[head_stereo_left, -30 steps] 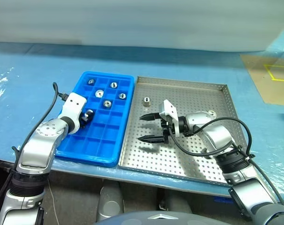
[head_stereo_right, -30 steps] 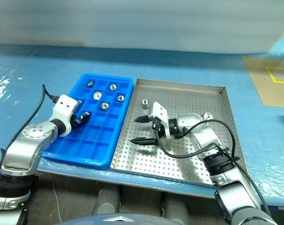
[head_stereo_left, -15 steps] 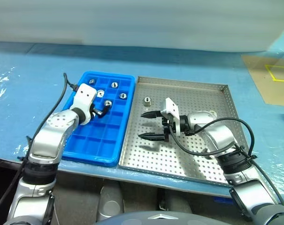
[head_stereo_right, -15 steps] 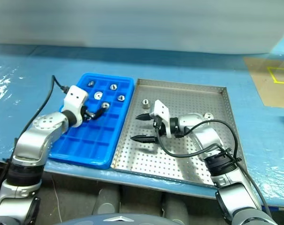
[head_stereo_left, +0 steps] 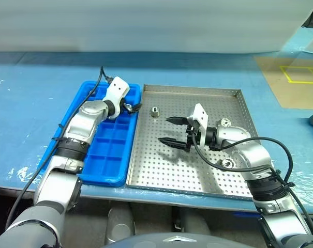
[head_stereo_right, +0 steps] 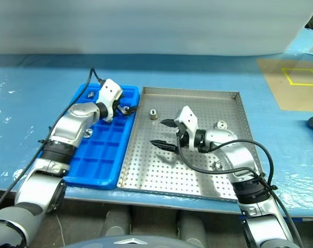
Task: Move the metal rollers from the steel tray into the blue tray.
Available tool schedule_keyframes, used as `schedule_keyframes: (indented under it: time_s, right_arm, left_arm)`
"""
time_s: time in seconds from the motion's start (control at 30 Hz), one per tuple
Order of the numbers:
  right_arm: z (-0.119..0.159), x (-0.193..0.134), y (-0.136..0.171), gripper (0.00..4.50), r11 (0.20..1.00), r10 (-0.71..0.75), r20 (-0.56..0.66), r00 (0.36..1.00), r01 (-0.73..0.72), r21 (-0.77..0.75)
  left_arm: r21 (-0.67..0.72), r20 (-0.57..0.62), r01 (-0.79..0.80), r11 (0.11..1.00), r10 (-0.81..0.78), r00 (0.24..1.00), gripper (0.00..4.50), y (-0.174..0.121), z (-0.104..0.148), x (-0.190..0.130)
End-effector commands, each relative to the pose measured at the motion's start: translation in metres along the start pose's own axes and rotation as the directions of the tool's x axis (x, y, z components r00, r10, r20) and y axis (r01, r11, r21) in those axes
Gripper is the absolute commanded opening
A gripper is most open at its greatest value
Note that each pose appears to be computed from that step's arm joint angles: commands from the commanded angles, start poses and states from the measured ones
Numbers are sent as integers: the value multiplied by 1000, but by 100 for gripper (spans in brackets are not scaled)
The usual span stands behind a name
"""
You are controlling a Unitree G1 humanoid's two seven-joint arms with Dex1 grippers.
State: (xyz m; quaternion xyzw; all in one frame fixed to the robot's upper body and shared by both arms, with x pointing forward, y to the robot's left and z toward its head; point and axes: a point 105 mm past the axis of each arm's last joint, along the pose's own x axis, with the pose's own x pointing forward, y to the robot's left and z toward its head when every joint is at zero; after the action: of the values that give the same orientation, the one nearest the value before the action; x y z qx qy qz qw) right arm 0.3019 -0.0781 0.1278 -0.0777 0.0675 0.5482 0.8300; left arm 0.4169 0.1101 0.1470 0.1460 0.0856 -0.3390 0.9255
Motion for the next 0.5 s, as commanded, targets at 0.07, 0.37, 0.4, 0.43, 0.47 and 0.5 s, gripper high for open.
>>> schedule_keyframes:
  time_s: [0.07,0.37,0.4,0.43,0.47,0.5]
  right_arm:
    - [17,-5,-6,450,994,-100,68,993,102,-30]
    - [17,-7,0,450,987,-158,91,983,159,-4]
    - [17,-7,1,450,986,-163,92,982,164,-1]
    - [17,-7,1,450,986,-167,93,982,167,2]
    - [17,-8,2,450,985,-170,94,981,171,3]
    - [17,-8,2,450,985,-174,94,980,174,4]
  left_arm:
    - [96,42,90,991,-95,995,445,-4,14,13]
    - [134,15,208,969,-211,977,445,-7,18,26]
    - [138,5,225,965,-228,974,445,-7,19,28]
    - [146,-5,238,960,-240,971,445,-8,20,29]
    - [156,-18,253,955,-253,967,445,-9,20,30]
    - [157,-30,271,950,-270,962,445,-11,21,31]
